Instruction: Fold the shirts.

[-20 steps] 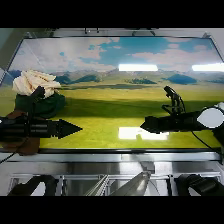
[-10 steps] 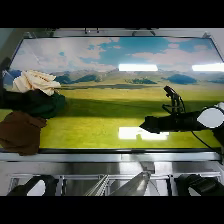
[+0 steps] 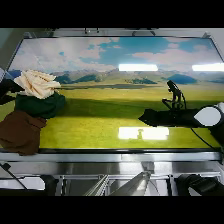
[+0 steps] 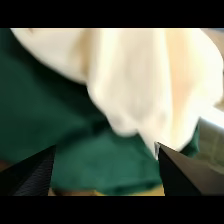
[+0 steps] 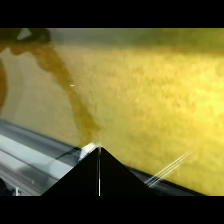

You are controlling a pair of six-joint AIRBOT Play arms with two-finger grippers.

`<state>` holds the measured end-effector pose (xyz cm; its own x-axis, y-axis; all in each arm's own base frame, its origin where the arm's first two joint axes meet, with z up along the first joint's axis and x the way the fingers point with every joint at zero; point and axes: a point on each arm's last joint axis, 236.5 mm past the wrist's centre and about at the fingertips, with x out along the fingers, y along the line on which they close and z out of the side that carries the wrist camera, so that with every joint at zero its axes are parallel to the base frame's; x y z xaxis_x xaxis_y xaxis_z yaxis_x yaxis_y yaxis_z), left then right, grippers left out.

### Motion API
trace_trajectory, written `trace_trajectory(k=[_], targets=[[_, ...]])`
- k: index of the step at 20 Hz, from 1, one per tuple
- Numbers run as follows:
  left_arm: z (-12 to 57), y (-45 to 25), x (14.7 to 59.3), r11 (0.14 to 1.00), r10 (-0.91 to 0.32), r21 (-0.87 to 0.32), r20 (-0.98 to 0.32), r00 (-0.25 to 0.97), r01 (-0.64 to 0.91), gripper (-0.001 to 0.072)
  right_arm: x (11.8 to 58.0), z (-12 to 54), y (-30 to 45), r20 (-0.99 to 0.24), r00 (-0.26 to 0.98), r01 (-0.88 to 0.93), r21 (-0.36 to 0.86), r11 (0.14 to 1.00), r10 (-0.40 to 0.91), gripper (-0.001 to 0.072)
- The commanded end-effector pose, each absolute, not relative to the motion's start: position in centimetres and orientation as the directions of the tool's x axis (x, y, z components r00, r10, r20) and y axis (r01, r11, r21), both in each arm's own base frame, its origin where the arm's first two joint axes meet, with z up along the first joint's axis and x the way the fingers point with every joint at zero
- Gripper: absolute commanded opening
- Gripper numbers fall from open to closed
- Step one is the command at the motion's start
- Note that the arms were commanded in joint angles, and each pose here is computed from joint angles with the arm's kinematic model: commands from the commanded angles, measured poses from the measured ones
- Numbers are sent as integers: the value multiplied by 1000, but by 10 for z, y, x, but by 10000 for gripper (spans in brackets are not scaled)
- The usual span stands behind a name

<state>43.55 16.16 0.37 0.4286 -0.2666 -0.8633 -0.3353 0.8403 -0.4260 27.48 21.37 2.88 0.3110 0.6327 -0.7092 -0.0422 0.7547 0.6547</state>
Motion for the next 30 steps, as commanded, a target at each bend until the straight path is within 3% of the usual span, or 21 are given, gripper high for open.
trace_trajectory(k=[1, 2, 4, 5, 7, 10, 13, 15, 17, 20, 22, 29, 30], targets=[[-33, 166, 474, 852, -274, -418, -869, 413, -315, 706, 285, 7, 213, -731, 299, 4, 643, 766, 613, 22], [-40, 158, 479, 855, -294, -423, -872, 392, -299, 606, 285, -2, 214, -743, 276, 25, 639, 769, 609, 22], [-44, 145, 493, 866, -314, -425, -871, 377, -262, 69, 284, -15, 220, -745, 239, 77, 654, 753, 623, 22], [-40, 140, 501, 874, -315, -423, -868, 384, -240, 18, 284, -19, 223, -741, 225, 101, 663, 741, 632, 21], [-11, 121, 518, 878, -341, -445, -840, 423, -176, 23, 283, -20, 229, -726, 210, 91, 681, 727, 654, 21], [93, 53, 537, 780, -543, -625, -652, 529, 31, 23, 278, -5, 242, -675, 194, -17, 723, 691, 712, 21], [241, -50, 518, 556, -787, -743, -328, 522, 373, 23, 275, 9, 244, -655, 203, -77, 730, 679, 728, 22], [324, -115, 487, 406, -877, -712, -127, 463, 573, 25, 274, 22, 244, -638, 225, -168, 719, 675, 736, 22], [371, -166, 453, 290, -924, -684, -19, 381, 669, 29, 274, 41, 241, -613, 263, -223, 713, 665, 745, 22], [384, -228, 404, 146, -980, -675, 3, 201, 723, 30, 269, 71, 221, -580, 307, -247, 717, 652, 754, 22], [371, -255, 387, 115, -992, -679, -40, 120, 725, 29, 265, 89, 200, -563, 344, -289, 698, 655, 752, 22], [219, -279, 394, 311, -905, -741, -423, -54, 595, 34, 273, 112, 118, -553, 510, -167, 688, 707, 659, 29], [196, -278, 397, 343, -887, -753, -456, -68, 562, 144, 272, 108, 114, -561, 501, -182, 677, 714, 659, 30]])
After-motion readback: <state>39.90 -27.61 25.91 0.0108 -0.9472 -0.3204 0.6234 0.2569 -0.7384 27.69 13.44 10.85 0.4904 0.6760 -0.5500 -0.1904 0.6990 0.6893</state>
